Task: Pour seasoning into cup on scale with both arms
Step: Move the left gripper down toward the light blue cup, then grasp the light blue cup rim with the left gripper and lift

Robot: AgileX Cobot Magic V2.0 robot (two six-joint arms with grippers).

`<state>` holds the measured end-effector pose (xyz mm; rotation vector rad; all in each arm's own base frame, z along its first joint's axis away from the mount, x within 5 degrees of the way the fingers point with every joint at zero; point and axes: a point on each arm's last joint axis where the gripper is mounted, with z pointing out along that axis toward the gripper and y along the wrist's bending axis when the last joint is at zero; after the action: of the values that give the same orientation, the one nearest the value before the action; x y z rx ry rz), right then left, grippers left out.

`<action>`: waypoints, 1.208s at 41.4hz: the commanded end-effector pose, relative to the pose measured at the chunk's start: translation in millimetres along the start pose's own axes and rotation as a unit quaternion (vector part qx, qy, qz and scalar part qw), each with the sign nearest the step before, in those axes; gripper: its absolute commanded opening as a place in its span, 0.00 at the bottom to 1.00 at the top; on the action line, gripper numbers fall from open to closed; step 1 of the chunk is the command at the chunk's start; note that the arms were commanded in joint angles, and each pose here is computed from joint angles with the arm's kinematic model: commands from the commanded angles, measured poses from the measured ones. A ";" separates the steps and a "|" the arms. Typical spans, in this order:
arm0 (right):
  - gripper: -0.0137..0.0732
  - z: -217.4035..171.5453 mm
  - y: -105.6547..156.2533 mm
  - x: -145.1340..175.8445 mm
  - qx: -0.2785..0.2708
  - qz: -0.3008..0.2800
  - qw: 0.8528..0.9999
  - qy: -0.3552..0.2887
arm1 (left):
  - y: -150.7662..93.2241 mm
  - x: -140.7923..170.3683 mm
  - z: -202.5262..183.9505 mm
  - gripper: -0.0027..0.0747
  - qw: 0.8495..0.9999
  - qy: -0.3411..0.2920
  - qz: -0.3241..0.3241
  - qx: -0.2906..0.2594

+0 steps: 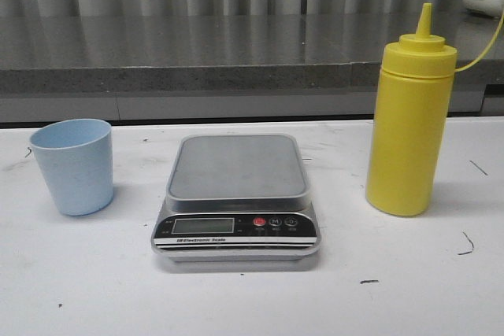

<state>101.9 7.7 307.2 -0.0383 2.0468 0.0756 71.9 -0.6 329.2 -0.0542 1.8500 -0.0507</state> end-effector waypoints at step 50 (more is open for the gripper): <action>0.72 42.2 -1.4 -5.1 0.007 -0.011 0.996 0.084 | -57.3 -52.8 156.8 0.63 0.955 0.272 0.077 0.086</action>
<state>137.0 9.9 278.6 -0.0422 2.2981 0.0660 221.1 -49.1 328.9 0.2406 2.4333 -0.1170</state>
